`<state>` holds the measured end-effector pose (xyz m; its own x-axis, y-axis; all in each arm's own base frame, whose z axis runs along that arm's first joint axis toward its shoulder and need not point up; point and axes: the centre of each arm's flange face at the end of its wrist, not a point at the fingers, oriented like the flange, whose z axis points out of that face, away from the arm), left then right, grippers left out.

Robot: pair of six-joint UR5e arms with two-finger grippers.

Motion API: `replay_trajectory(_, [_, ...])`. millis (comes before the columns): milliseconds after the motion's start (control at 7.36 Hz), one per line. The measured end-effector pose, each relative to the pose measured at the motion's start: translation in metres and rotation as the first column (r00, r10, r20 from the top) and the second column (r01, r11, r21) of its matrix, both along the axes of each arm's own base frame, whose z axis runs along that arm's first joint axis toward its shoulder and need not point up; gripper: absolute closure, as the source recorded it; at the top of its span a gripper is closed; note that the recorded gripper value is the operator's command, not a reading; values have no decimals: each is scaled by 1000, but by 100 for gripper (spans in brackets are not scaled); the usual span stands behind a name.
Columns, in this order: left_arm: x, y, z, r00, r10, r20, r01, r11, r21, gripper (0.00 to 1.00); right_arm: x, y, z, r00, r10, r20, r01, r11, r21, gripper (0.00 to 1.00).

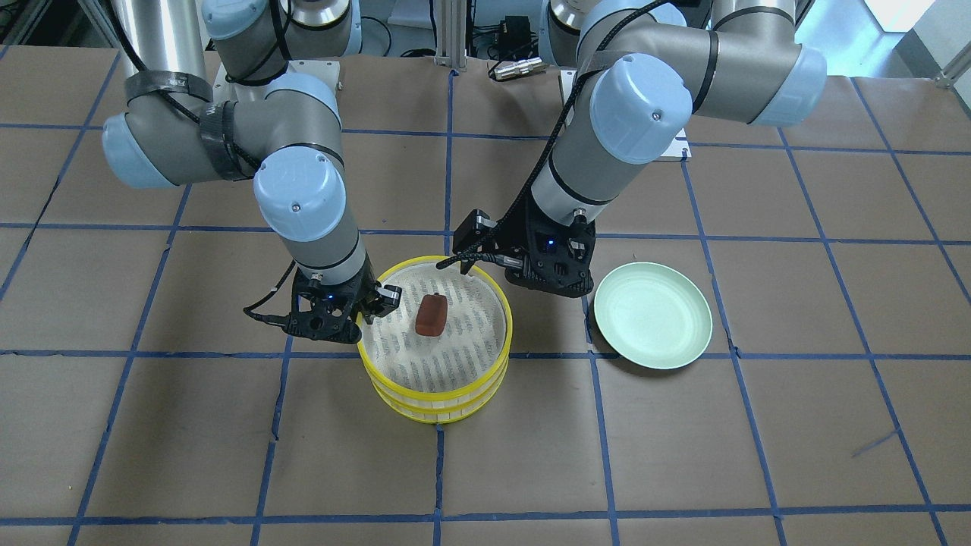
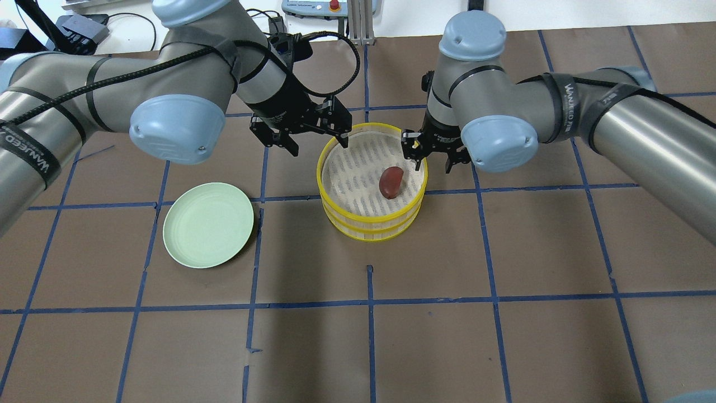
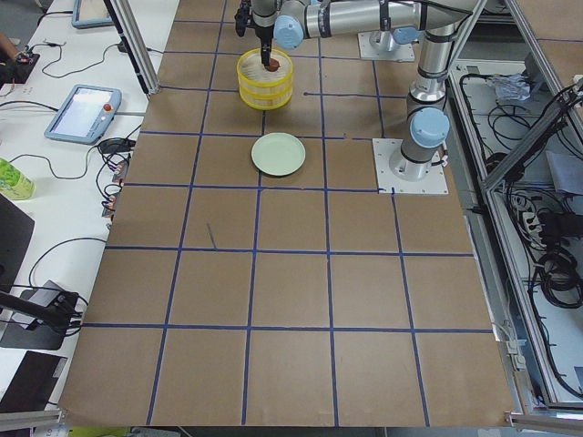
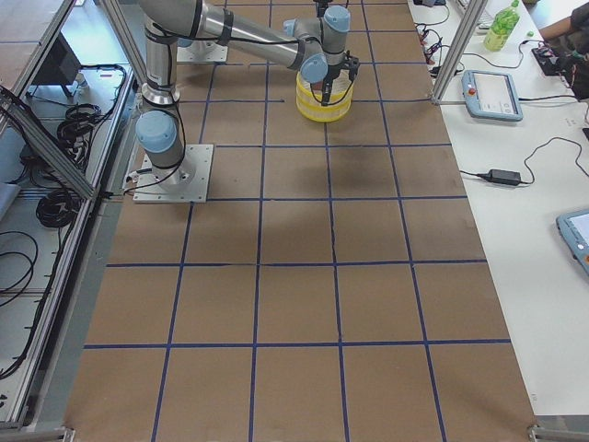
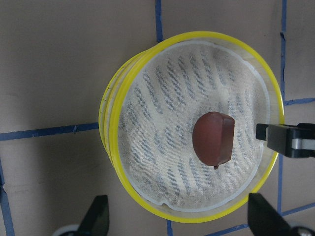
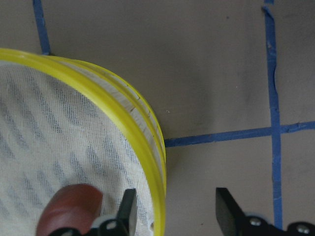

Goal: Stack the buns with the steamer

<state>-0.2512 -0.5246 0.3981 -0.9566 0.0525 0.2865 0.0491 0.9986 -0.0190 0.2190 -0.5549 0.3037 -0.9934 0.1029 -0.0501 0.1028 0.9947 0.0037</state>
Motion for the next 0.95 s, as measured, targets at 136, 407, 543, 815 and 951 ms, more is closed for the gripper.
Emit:
replay_trajectory(136, [9,11,16,998,5,60,-5,1000,10,0,-33,-7,21,1000,21,5,-21,1000,-14,0])
replay_trajectory(407, [33,36,50,978,6,208,-15,999,41,0,-98,-7,67,998,64,7,-64,998,-30,0])
replay_trajectory(543, [46,39,66,968,14,250,-28,998,54,0,-113,1,99,997,78,-7,-78,997,-27,0])
replay_trajectory(815, [69,35,82,962,10,271,-28,998,62,0,-107,20,170,990,120,-72,-120,993,1,0])
replay_trajectory(951, [77,30,86,966,2,258,-16,998,53,0,-90,33,196,985,148,-86,-148,989,4,0])
